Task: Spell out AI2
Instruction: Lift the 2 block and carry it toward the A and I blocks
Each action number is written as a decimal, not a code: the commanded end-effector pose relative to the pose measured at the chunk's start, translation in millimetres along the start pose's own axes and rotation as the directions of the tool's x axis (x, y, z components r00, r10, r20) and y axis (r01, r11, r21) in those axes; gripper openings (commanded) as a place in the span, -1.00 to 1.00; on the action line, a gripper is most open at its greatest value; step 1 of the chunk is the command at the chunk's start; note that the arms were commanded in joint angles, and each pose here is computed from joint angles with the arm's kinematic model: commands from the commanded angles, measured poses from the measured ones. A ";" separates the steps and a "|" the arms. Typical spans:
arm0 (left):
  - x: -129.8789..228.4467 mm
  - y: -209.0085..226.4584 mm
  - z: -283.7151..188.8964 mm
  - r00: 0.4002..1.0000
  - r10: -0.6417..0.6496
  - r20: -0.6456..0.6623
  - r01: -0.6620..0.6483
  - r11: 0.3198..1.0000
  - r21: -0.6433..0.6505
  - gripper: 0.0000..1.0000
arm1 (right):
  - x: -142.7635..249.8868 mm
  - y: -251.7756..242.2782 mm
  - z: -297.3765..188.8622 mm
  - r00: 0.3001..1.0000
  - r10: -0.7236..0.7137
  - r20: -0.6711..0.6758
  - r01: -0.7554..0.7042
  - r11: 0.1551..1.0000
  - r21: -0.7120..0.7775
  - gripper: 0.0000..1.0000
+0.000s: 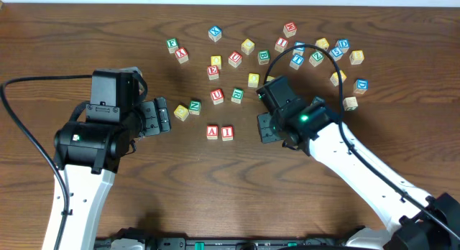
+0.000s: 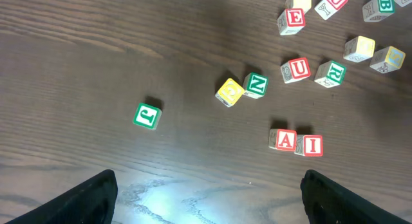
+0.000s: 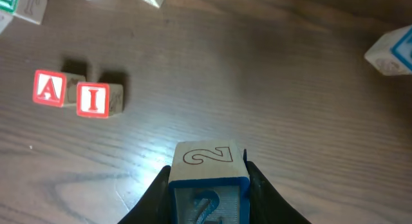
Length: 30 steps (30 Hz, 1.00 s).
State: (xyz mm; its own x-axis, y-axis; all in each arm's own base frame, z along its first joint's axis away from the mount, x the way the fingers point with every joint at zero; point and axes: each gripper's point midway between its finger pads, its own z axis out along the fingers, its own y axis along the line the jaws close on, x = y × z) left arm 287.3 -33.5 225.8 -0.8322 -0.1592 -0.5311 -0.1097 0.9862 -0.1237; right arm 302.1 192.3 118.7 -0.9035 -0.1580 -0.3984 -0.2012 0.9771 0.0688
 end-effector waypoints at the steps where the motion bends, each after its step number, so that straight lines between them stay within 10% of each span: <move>1: -0.1 0.9 -1.7 1.000 0.009 0.003 -0.009 1.000 0.001 0.79 | 3.3 12.0 9.9 1.000 0.007 -0.008 -0.007 1.000 -0.010 -0.93; 30: -0.1 0.9 -1.7 1.000 0.009 0.003 -0.009 1.000 0.001 0.79 | 2.9 31.7 76.5 0.998 0.055 -0.036 -0.055 0.998 0.000 -0.93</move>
State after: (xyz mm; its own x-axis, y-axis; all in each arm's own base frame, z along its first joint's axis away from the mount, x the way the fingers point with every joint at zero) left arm 287.3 -33.5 225.8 -0.8322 -0.1592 -0.5311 -0.1097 0.9862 -0.1237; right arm 322.1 230.8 66.6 -0.9166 -0.1106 -0.3841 -0.1632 0.9808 0.1069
